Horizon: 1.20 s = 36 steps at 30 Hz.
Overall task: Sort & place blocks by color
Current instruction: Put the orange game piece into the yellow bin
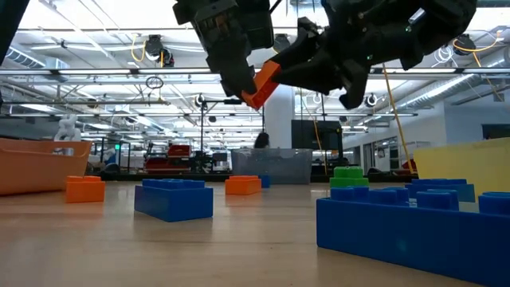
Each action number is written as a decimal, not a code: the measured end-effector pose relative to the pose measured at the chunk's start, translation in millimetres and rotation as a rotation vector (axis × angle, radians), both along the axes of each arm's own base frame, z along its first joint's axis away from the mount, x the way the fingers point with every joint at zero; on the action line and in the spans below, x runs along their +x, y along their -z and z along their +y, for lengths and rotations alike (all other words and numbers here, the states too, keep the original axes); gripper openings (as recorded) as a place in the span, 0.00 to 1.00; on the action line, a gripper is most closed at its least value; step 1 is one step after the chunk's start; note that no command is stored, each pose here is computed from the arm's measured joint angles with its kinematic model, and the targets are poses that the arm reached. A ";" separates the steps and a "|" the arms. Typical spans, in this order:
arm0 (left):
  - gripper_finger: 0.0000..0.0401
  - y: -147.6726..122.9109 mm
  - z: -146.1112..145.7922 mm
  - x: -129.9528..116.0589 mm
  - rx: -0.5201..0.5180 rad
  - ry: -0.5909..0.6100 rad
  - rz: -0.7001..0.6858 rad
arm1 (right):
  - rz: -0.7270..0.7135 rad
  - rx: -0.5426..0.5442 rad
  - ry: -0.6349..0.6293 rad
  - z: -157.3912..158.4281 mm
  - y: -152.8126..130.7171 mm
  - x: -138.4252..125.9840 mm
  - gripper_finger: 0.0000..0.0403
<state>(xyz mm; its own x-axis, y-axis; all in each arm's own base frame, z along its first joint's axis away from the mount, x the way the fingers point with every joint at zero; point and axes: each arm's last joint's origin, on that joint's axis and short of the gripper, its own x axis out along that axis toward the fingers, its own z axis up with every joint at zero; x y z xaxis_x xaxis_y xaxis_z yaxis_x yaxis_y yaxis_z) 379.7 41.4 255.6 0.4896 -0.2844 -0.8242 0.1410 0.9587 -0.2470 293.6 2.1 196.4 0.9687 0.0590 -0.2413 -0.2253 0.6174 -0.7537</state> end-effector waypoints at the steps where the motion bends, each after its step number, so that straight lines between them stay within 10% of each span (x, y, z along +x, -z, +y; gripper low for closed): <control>1: 0.34 0.2 0.1 -0.2 -0.001 -0.001 0.002 | -0.003 0.000 0.001 -0.3 1.7 1.3 0.39; 12: 0.34 1.2 0.3 -1.9 -0.005 -0.005 0.023 | 0.003 -0.002 0.047 -1.6 7.5 4.5 0.25; 24: 0.68 -11.4 8.8 -8.8 0.214 -0.091 0.019 | 0.125 -0.024 0.177 -4.9 13.8 -2.5 0.14; 36: 0.67 -62.4 19.7 -43.4 0.471 -0.279 -0.046 | 0.332 0.104 0.683 -11.6 -23.4 -79.6 0.14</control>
